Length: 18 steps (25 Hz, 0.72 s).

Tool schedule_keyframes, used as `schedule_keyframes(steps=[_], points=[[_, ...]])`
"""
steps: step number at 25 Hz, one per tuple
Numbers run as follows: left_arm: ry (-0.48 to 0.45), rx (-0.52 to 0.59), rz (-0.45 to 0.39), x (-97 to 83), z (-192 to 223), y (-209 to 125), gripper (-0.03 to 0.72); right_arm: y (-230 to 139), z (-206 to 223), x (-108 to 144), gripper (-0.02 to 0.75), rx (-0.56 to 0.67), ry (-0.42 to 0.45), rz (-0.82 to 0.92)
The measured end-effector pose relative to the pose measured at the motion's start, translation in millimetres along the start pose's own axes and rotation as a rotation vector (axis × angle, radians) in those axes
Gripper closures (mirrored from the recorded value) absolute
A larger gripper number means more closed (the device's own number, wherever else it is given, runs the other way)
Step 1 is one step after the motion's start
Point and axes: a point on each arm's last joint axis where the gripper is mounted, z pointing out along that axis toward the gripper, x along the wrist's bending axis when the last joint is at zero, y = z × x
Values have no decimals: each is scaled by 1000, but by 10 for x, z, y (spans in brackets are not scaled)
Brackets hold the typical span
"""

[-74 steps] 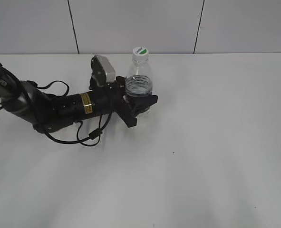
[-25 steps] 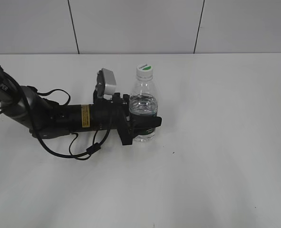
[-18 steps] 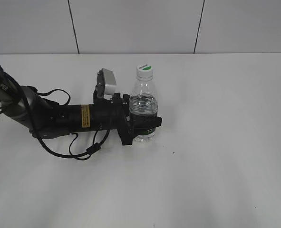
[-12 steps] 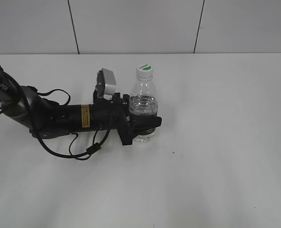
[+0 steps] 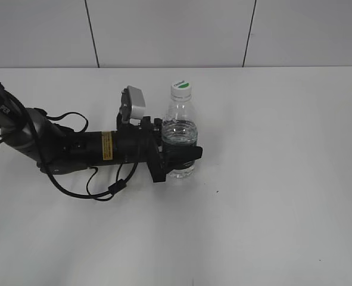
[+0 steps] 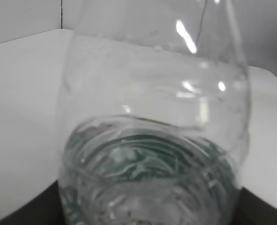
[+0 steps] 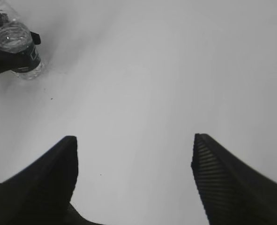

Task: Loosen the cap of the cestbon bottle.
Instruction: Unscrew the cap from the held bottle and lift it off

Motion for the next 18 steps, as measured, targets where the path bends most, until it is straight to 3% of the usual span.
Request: schedule_keyframes(steps=[13,18], points=[[-3,-4,-3,-3,1,-11,286,1348,1065,-232,146,226,222,126],[-5,-8,-4,-4,1,-9,286,1700,1476,-277,148,297,246,118]])
